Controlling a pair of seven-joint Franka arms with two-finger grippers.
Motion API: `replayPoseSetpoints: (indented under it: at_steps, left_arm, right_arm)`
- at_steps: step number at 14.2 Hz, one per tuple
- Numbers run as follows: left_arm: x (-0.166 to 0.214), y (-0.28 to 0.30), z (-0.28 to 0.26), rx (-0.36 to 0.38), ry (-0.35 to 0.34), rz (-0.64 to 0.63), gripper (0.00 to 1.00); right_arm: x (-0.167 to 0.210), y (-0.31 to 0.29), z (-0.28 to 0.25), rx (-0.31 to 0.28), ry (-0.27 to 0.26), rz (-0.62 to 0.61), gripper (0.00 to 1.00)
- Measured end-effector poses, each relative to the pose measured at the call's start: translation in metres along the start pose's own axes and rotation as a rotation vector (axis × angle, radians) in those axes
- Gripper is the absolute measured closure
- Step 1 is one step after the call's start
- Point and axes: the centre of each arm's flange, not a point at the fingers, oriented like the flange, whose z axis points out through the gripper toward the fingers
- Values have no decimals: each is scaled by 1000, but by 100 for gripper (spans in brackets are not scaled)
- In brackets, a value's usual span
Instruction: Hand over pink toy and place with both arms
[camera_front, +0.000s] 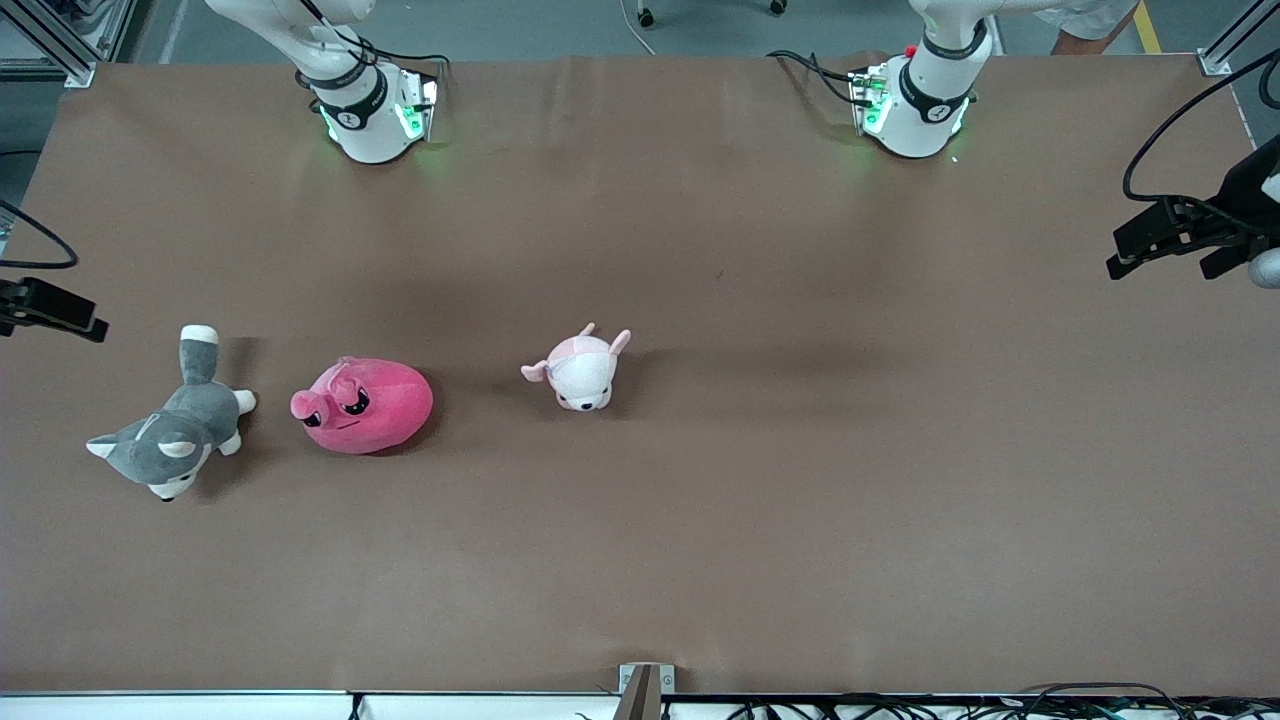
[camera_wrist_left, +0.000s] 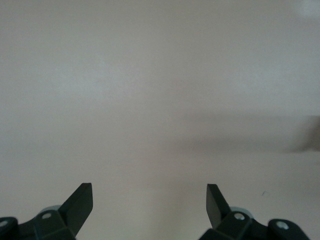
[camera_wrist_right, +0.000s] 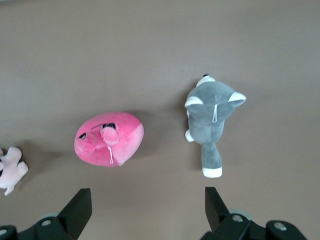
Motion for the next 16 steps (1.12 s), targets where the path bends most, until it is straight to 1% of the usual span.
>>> replayPoseSetpoints:
  at_steps: [1,4,7,10,12,16]
  left_arm:
    - [0,0,0,0,4,0,0]
    - [3,0,-2,-1,23,-1,0]
    - [4,0,-3,-1,34,-1,0]
    - [4,0,-3,-1,35,-1,0]
    - [4,0,-3,-1,36,-1,0]
    - [3,0,-4,-1,38,-1,0]
  right_arm:
    - [0,3,-4,3,19,5,0]
    - [-3,3,-9,7,40,4,0]
    - [-13,2,-11,8,70,-30,0]
    - [-22,-3,-11,10,66,-47,0]
    - [-27,-4,-5,10,55,-48,0]
    - [-46,-4,6,9,57,-50,0]
